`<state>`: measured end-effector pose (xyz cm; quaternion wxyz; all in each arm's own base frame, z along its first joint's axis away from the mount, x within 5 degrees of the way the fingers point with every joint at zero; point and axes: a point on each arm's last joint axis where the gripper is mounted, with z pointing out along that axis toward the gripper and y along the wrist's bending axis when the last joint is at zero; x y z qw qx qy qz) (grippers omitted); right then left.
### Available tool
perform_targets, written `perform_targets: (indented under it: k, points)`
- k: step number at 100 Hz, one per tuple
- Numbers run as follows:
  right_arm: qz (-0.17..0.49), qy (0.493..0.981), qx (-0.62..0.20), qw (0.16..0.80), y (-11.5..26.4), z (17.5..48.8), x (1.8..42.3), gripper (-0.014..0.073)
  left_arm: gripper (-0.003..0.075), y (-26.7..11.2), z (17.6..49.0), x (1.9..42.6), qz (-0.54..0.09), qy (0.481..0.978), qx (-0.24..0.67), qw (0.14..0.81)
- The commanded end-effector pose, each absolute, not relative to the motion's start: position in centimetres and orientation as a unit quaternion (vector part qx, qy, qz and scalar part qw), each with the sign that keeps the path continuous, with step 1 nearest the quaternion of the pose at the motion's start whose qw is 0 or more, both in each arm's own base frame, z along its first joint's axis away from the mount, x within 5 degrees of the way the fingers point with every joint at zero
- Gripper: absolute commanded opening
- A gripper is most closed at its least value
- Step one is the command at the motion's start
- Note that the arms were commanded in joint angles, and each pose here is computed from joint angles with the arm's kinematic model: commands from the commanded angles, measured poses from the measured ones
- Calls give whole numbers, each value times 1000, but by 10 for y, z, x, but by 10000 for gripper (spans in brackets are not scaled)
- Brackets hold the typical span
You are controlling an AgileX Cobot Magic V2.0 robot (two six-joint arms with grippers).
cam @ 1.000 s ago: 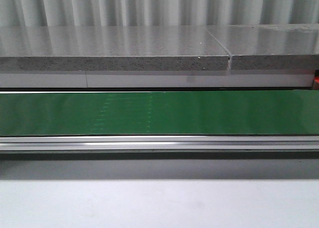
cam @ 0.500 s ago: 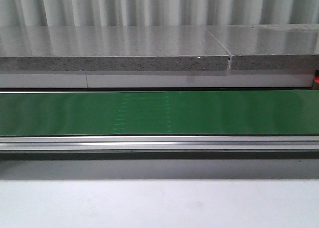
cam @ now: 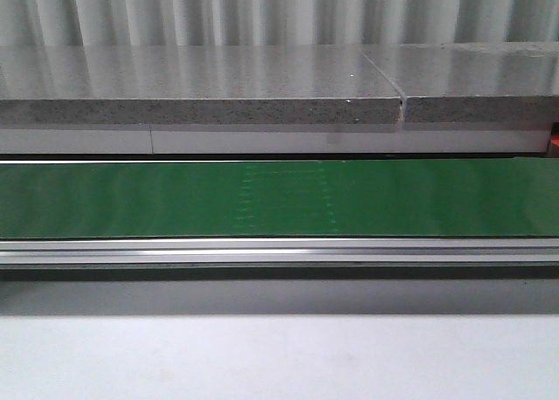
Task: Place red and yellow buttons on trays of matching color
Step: 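Lower the left gripper onto a red push-button and close it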
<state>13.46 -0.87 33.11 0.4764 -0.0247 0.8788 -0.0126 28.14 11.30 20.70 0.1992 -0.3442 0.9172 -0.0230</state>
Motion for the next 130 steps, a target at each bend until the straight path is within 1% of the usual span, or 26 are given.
perform_targets:
  k: [1,25,37,45,49,50,54,58,61,63,66,76,83,88,110,119,130]
  points:
    - [-23,857,-25,514,-10,344,137,-67,599,116,224,287,-24,905,-349,243]
    - [-23,857,-25,514,-10,344,137,-67,599,117,208,291,-27,910,-354,214]
    - [-23,857,-25,514,-10,344,137,-67,598,118,207,291,-27,910,-354,213]
    - [-23,857,-25,514,-10,344,137,-67,566,118,207,291,-27,910,-354,213]
    - [-23,857,-25,514,-10,344,137,-67,521,118,207,291,-27,910,-354,213]
    - [-23,857,-25,514,-10,344,137,-67,521,118,207,291,-27,910,-354,213]
    - [-23,857,-25,514,-10,344,137,-67,470,118,207,291,-27,910,-354,213]
    - [-23,857,-25,514,-10,344,137,-67,400,118,207,291,-27,911,-351,214]
    - [-23,857,-25,514,-10,344,137,-67,367,117,207,291,-26,912,-350,213]
    - [-23,857,-25,514,-10,344,137,-67,324,117,207,290,-26,912,-349,212]
    - [-23,857,-25,514,-10,344,137,-67,291,117,207,290,-26,913,-348,212]
    - [-23,857,-25,514,-10,344,137,-67,127,117,210,290,-25,915,-341,216]
    - [-23,857,-25,514,-10,344,137,-67,29,117,212,289,-25,915,-339,218]
    - [-23,857,-25,514,-10,344,137,-67,-20,116,215,288,-25,914,-339,220]
    - [-23,857,-25,514,-10,344,137,-67,-19,112,236,279,-24,914,-328,240]
    - [-23,857,-25,514,-10,344,137,-67,-19,108,253,271,-21,912,-315,262]
    - [-23,857,-25,514,-10,344,137,-67,-20,98,279,261,-17,908,-287,305]
